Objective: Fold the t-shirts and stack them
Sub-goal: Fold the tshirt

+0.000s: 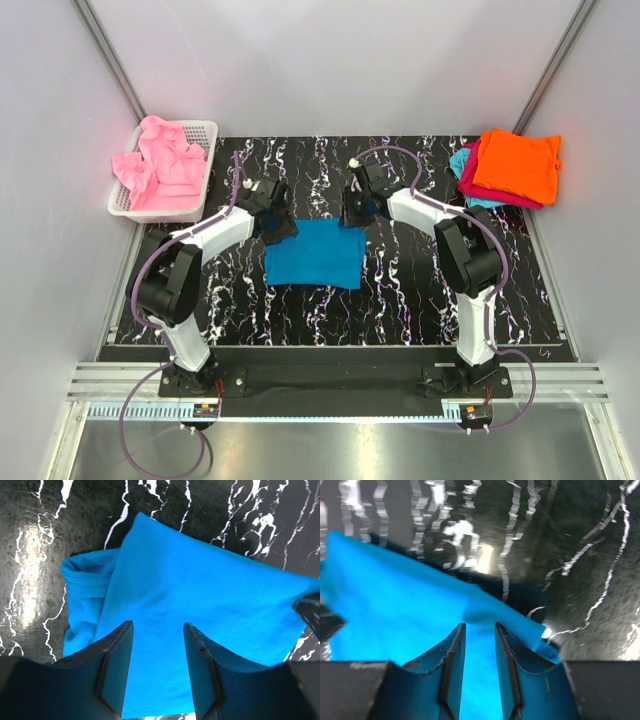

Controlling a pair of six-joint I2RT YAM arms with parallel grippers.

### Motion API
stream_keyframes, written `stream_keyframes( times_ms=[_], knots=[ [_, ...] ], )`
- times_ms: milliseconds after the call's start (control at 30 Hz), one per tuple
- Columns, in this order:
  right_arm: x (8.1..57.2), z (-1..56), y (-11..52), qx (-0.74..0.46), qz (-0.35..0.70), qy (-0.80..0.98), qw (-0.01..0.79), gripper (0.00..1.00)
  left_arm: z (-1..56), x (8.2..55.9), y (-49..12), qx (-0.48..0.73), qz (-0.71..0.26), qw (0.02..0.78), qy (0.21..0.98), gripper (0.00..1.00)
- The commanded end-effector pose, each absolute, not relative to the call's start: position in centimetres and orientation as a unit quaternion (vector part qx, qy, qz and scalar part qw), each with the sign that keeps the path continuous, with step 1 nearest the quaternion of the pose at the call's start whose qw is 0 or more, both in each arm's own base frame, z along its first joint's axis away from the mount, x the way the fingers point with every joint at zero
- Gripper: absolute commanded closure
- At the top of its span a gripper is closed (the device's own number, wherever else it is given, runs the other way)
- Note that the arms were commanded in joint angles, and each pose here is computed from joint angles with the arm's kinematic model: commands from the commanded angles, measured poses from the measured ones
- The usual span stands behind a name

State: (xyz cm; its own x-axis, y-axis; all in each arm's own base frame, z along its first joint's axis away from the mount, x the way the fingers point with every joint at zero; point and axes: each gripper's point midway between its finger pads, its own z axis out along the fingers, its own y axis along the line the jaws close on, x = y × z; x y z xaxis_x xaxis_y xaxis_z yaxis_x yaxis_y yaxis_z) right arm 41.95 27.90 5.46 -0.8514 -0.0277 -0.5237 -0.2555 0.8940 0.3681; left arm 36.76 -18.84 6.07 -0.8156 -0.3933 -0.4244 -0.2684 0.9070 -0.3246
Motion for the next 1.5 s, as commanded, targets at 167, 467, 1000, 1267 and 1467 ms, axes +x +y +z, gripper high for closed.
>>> stream_keyframes(
  times_ms=[167, 467, 1000, 1267, 1467],
  knots=[
    [45.1, 3.4, 26.5, -0.060, 0.219, 0.935, 0.270, 0.66, 5.9, 37.5, -17.7, -0.165, -0.102, 0.262, 0.945, 0.50],
    [47.3, 2.0, 26.2, -0.040, 0.246, 0.934, 0.258, 0.69, 3.3, 35.6, -16.2, -0.162, -0.065, 0.237, 0.956, 0.50],
    [47.5, 8.9, 25.7, -0.048, 0.270, 0.910, 0.311, 0.66, 3.0, 34.1, -13.8, -0.177, -0.026, 0.230, 0.956, 0.51],
    [46.6, 12.9, 25.7, -0.057, 0.295, 0.894, 0.332, 0.57, 8.2, 34.7, -13.6, -0.168, -0.064, 0.298, 0.937, 0.50],
    [44.6, 12.2, 22.9, -0.023, 0.279, 0.901, 0.330, 0.30, 9.1, 33.0, -12.8, -0.178, -0.077, 0.308, 0.931, 0.49]
  ],
)
